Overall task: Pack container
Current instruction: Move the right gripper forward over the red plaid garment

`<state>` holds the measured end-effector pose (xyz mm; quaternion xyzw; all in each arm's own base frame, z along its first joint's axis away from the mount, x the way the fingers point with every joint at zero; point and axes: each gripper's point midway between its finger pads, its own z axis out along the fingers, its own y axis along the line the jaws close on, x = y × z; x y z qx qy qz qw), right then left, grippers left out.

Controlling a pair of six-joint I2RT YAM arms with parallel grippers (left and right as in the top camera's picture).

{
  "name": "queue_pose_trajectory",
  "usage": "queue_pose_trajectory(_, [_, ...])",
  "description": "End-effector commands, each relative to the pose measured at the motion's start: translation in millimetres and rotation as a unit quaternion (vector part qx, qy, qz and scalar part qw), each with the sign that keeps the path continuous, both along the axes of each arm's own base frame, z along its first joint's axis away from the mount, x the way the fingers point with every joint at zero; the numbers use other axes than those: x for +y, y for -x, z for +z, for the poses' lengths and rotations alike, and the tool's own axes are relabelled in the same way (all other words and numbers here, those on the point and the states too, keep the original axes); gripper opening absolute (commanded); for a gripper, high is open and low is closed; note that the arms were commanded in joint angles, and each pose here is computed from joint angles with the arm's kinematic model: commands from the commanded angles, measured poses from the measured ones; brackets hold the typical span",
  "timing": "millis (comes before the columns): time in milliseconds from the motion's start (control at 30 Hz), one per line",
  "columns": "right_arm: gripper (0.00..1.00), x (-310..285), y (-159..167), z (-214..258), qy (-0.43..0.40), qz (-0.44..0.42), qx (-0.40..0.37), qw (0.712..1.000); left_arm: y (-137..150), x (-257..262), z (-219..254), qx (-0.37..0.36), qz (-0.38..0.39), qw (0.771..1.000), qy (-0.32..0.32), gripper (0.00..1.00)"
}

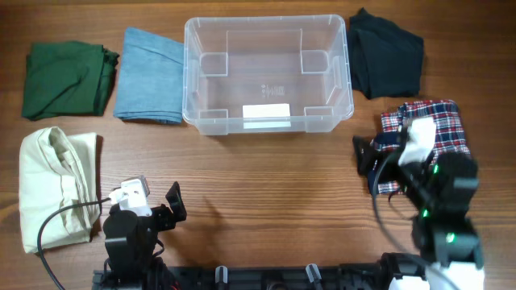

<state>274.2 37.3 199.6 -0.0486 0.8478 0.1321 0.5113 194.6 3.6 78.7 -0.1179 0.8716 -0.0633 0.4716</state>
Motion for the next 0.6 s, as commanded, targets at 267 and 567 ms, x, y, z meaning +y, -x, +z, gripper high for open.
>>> queue_pose_trajectory(267, [1.00, 9.0, -39.5, 33.3, -0.028, 0.027, 0.068, 0.997, 1.1, -2.1, -0.6, 0.001, 0.000, 1.000, 0.012, 1.00])
queue_pose_trajectory(567, [1.00, -59.7, -35.7, 25.4, -0.155, -0.169, 0.116, 0.966, 1.1, -2.1, -0.6, 0.001, 0.000, 1.000, 0.012, 1.00])
